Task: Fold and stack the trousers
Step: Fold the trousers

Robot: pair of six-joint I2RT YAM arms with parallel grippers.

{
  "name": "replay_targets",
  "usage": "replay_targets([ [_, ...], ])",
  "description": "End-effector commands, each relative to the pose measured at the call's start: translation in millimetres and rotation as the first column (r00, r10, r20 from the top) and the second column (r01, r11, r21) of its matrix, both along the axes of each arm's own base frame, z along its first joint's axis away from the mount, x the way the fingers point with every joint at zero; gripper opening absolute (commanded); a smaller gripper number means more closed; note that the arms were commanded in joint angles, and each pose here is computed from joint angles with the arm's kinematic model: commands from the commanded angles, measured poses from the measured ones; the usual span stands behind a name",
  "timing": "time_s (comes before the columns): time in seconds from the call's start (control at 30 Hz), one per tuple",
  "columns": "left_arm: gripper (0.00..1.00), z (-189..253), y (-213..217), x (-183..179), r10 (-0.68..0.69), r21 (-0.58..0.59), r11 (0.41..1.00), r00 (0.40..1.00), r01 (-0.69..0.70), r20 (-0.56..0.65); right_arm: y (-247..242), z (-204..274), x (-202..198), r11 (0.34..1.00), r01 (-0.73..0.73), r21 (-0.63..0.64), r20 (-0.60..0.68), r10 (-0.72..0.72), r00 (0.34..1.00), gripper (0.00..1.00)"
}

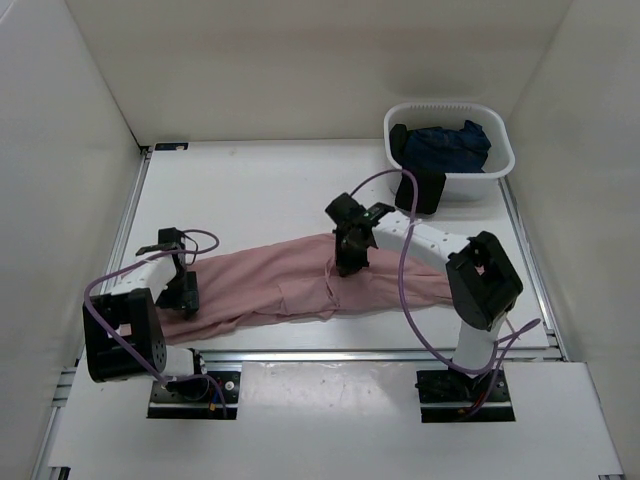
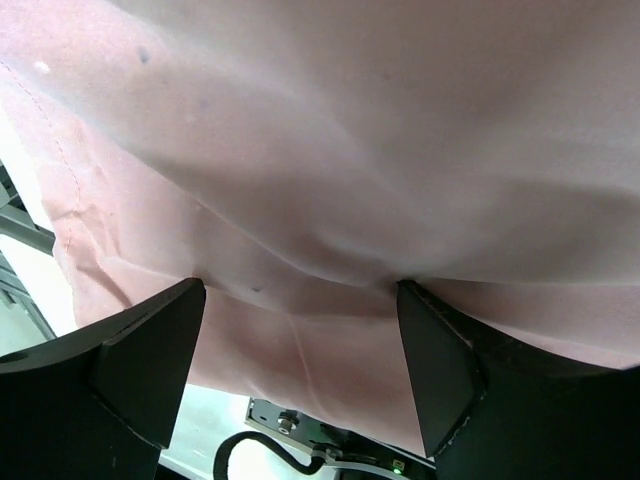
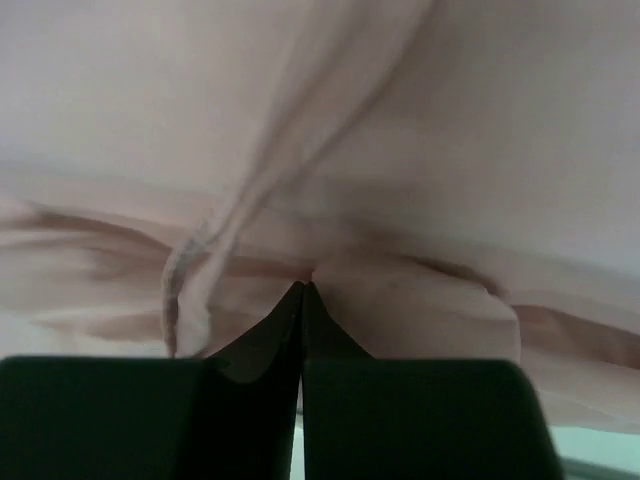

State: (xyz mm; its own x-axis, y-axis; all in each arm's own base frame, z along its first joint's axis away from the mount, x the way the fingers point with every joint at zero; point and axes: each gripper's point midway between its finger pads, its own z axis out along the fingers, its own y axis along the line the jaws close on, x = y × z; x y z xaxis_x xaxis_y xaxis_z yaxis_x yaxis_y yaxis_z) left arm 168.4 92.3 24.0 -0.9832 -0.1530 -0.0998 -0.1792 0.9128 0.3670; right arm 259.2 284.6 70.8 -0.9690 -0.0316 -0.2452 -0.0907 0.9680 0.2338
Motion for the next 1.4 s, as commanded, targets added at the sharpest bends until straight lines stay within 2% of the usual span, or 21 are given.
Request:
replay_targets([
  [0.0, 0.89, 8.1, 8.9, 14.4, 0.005, 0.055, 0.998, 0.997, -0.009, 0.072, -0.3, -15.8, -35.5, 0.998, -0.061, -0.017, -0.066, 0.06, 0.996, 0.0],
  [0.13, 0.89, 4.2, 10.4, 14.4, 0.006, 0.06, 0.998, 0.999, -0.009, 0.042, -30.5, -38.6, -69.8, 0.996, -0.055, -0.074, -0.103, 0.047, 0.994, 0.0],
  [0.27, 0.89, 0.0, 11.3, 19.8, 0.006, 0.057, 0.998, 1.0, -0.007, 0.024, -57.5, -54.9, -87.0, 0.993, -0.023, -0.117, -0.102, 0.011, 0.995, 0.0],
  [0.37, 0.89, 4.7, 13.2, 32.4, 0.006, 0.06, 0.998, 0.999, -0.009, 0.042, -63.0, -55.3, -79.6, 0.993, 0.005, -0.117, -0.085, -0.015, 0.996, 0.0],
  [0.47, 0.89, 10.2, 14.2, 38.3, 0.006, 0.062, 0.998, 0.998, -0.009, 0.056, -54.6, -28.9, -59.3, 0.997, 0.021, -0.081, -0.005, -0.022, 1.0, 0.18],
  [0.5, 0.89, 13.4, 14.5, 40.4, 0.006, 0.062, 0.998, 0.998, -0.01, 0.059, -58.6, -14.3, -56.7, 0.996, 0.021, -0.086, 0.027, -0.019, 0.999, 0.45],
  [0.53, 0.89, 13.5, 14.0, 37.3, 0.006, 0.06, 0.998, 0.999, -0.009, 0.045, -63.0, 1.7, -43.1, 0.994, 0.054, -0.095, 0.088, -0.045, 0.995, 0.58],
  [0.6, 0.9, 17.7, 12.2, 38.6, 0.005, 0.049, 0.999, 0.999, -0.007, 0.052, -88.9, 32.2, -37.7, 0.983, 0.158, -0.089, 0.149, -0.143, 0.978, 0.79],
  [0.63, 0.9, 19.8, 12.4, 39.5, 0.005, 0.049, 0.999, 0.999, -0.007, 0.052, -101.1, 44.7, -34.1, 0.973, 0.217, -0.074, 0.179, -0.201, 0.963, 0.83],
  [0.67, 0.9, 19.8, 12.4, 39.5, 0.005, 0.049, 0.999, 0.999, -0.007, 0.052, -126.3, 45.2, -32.6, 0.939, 0.339, -0.064, 0.177, -0.323, 0.93, 0.85],
  [0.73, 0.9, 21.4, 10.7, 38.4, 0.004, 0.04, 0.999, 0.998, -0.006, 0.055, -162.2, 63.4, -45.3, 0.882, 0.471, 0.002, 0.191, -0.463, 0.865, 0.92],
  [0.77, 0.9, 21.4, 10.7, 38.4, 0.004, 0.04, 0.999, 0.999, -0.006, 0.055, -185.8, 64.2, -46.9, 0.808, 0.588, 0.025, 0.177, -0.583, 0.793, 0.94],
  [0.87, 0.9, 23.2, 10.8, 39.0, 0.004, 0.042, 0.999, 0.998, -0.006, 0.064, -225.2, 54.2, -70.1, 0.692, 0.719, 0.064, 0.165, -0.718, 0.676, 0.99],
  [1.0, 0.9, 19.3, 10.2, 35.1, 0.004, 0.037, 0.999, 0.999, -0.005, 0.034, -254.4, 39.1, -74.8, 0.582, 0.809, 0.086, 0.174, -0.808, 0.563, 0.99],
  [1.03, 0.9, 21.7, 10.7, 38.6, 0.004, 0.039, 0.999, 0.999, -0.005, 0.044, -265.1, 36.3, -68.0, 0.531, 0.842, 0.093, 0.178, -0.841, 0.511, 0.99],
  [1.1, 0.9, 23.9, 10.9, 39.4, 0.004, 0.039, 0.999, 0.999, -0.005, 0.044, -274.7, 21.9, -64.0, 0.504, 0.861, 0.067, 0.154, -0.858, 0.49, 0.99],
  [1.13, 0.9, 23.9, 10.9, 39.4, 0.004, 0.039, 0.999, 0.999, -0.005, 0.044, -286.0, 18.0, -59.6, 0.443, 0.893, 0.079, 0.135, -0.892, 0.43, 0.99],
  [1.2, 0.9, 26.0, 11.0, 40.2, 0.004, 0.039, 0.999, 0.999, -0.005, 0.044, -297.2, 11.9, -49.5, 0.384, 0.917, 0.108, 0.123, -0.92, 0.371, 0.99],
  [1.23, 0.9, 26.1, 10.6, 38.1, 0.004, 0.037, 0.999, 0.999, -0.005, 0.035, -312.5, 6.8, -53.5, 0.29, 0.952, 0.095, 0.127, -0.952, 0.278, 0.99],
  [1.37, 0.9, 30.8, 11.9, 36.8, 0.005, 0.048, 0.999, 0.999, -0.007, 0.044, -332.4, 0.6, -28.8, 0.19, 0.957, 0.219, 0.17, -0.973, 0.154, 0.99],
])
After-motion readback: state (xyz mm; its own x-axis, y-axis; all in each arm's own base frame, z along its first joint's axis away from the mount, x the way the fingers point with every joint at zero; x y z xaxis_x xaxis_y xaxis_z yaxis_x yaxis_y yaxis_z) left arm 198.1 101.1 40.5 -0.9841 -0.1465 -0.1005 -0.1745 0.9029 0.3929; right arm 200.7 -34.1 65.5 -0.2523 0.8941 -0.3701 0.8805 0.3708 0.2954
